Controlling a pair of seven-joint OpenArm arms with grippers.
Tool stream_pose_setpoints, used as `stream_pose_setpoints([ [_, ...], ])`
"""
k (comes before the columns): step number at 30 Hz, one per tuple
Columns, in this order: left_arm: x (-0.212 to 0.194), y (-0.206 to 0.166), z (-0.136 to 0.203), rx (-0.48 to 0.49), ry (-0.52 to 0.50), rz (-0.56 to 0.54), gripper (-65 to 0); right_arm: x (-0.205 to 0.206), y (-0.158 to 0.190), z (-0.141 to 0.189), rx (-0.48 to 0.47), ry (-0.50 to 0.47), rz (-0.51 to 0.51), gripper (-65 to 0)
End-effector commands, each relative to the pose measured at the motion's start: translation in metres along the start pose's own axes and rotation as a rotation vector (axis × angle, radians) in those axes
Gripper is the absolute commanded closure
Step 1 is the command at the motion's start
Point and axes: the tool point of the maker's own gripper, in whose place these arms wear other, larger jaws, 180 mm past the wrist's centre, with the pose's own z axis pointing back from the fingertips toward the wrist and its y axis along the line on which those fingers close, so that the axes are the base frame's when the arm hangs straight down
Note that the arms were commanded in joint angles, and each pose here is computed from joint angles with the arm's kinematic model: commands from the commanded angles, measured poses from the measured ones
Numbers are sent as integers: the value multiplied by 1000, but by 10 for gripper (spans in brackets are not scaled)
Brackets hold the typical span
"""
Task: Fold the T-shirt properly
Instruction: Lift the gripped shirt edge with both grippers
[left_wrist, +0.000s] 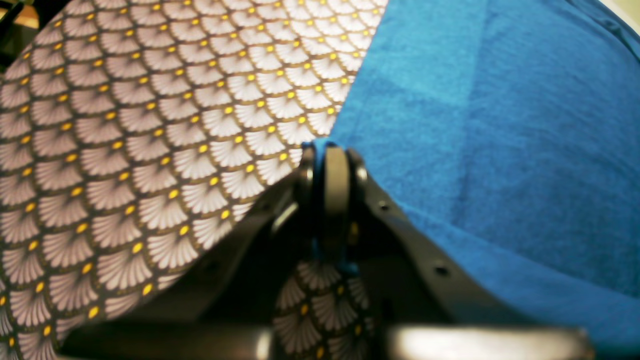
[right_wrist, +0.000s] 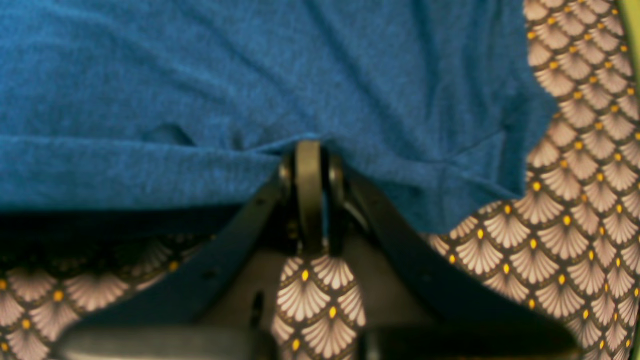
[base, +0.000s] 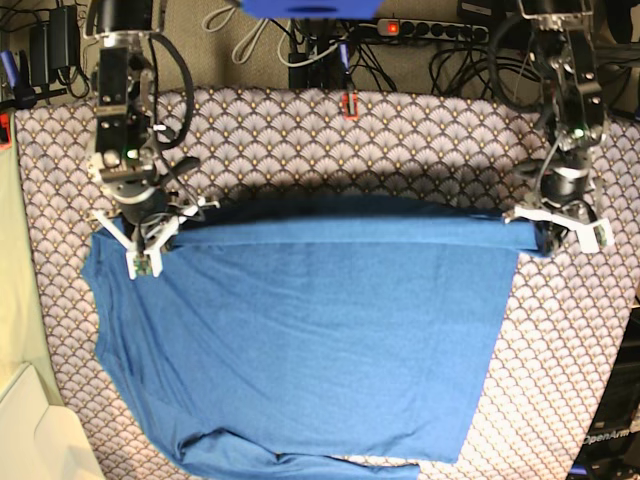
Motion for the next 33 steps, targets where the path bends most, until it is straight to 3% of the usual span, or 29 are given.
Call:
stream_pose_setpoints([
  [1,20,2,-2,3,-55,-7,-9,16,-8,0,-18,-52,8,0],
  [14,32,-7,-11,-11,-48,5,-10,41,-12,-14,-12,-81,18,0],
  [33,12,0,-18,6,10,20,-14,51,-17,-40,-10,-57,2,0],
])
